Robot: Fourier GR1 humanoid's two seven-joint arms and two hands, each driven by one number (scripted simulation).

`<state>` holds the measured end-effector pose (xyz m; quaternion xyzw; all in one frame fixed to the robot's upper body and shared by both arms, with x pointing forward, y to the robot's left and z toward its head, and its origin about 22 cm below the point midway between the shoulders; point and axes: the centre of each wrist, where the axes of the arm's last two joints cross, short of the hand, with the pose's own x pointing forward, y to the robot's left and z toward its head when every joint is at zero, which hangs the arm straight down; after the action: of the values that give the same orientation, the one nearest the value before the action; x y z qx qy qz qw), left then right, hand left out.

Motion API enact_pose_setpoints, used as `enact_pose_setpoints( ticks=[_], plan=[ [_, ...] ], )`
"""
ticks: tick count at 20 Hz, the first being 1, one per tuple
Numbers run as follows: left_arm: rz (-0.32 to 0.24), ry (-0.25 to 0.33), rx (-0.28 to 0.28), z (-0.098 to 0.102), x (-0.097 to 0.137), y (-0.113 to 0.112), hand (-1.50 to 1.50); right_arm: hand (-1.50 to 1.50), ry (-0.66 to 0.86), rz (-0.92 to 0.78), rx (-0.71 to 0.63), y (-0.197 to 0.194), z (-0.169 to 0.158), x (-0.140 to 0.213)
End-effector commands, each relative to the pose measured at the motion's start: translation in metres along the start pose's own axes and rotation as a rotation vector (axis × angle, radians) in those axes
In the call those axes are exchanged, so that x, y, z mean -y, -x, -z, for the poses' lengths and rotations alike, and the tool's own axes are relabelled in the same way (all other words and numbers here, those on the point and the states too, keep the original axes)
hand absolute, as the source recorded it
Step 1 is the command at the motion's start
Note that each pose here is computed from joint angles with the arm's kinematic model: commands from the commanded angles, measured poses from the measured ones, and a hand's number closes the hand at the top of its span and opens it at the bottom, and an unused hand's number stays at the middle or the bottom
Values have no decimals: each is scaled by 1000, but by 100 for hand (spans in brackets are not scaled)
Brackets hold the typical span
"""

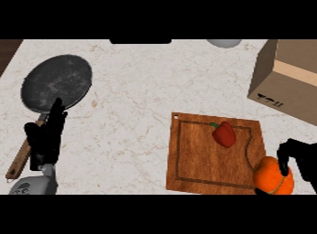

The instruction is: Pick the squash from the cutting board and place it in the cardboard box

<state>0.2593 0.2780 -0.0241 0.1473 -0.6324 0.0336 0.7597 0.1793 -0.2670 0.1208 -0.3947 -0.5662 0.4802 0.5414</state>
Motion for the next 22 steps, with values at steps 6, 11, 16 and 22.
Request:
enact_pose_setpoints(
  ticks=[6, 11, 16, 22],
  plan=[
    [-9, -13, 6, 8, -15, 5, 0, 150, 205, 72, -37, 8, -34, 85],
    [21, 22, -7, 10, 6, 4, 0, 150, 284, 13, -90, 26, -9, 127],
    [8, 24, 15, 10, 15, -7, 0, 150, 341, 52, -120, 47, 25, 144],
    [-6, 41, 24, 12, 0, 4, 0, 150, 351, 113, -141, 121, 72, 131]
  ],
)
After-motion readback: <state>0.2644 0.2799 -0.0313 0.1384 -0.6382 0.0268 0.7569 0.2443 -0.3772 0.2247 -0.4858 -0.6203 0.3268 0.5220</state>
